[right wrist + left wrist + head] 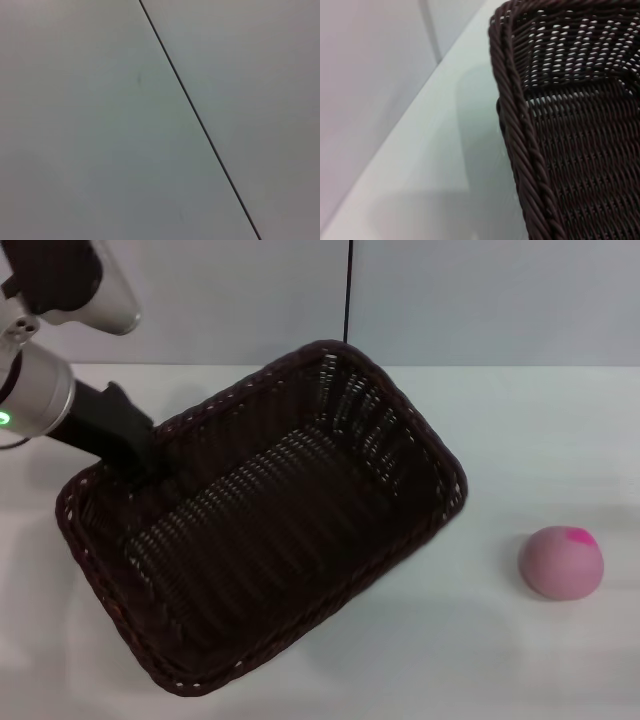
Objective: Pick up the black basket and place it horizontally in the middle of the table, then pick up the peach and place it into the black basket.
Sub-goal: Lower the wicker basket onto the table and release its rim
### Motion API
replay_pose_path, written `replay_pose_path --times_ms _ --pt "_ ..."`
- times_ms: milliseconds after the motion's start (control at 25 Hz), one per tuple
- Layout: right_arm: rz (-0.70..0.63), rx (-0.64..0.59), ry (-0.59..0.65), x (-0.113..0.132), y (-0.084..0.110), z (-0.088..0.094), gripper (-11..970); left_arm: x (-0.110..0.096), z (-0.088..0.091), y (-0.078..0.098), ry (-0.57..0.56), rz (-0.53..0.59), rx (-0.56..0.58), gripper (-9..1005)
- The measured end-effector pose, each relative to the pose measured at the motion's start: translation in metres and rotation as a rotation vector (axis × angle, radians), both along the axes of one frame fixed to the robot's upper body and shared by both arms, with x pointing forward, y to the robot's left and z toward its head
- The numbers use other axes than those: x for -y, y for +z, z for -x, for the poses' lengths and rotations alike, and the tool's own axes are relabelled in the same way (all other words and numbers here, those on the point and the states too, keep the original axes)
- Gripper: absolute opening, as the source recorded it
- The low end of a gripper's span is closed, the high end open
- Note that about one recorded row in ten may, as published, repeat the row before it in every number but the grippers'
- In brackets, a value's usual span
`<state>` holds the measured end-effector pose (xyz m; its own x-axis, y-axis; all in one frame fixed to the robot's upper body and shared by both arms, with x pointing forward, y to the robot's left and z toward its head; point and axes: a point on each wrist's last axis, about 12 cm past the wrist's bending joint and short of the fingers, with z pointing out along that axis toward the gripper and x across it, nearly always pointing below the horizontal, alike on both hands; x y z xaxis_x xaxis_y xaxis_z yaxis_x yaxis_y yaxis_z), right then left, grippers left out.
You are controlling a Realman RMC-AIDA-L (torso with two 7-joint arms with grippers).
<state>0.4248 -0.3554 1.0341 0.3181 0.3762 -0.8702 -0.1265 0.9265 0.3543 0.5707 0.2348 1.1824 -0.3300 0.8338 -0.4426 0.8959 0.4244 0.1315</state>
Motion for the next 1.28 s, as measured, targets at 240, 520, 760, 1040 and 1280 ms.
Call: replay_pose_path --times_ms 240,520,760,1040,1280 --pt "-0.017 0.0 0.011 0.004 0.001 0.001 659 0.027 -0.008 0.014 -0.252 -0.07 0.083 191" --pt "-0.017 -0.007 0.016 0.005 0.001 0.002 659 0.058 -0.008 0.014 -0.466 -0.144 0.166 190" --pt "-0.014 -0.013 0.017 0.005 0.0 0.003 659 0.08 -0.005 0.008 -0.614 -0.205 0.235 189" --pt "-0.015 -0.014 0.014 0.006 0.0 0.003 659 0.089 -0.006 0.009 -0.666 -0.22 0.291 213" --pt "-0.015 -0.016 0.016 0.005 -0.001 0.003 659 0.094 -0.01 0.013 -0.677 -0.229 0.312 234"
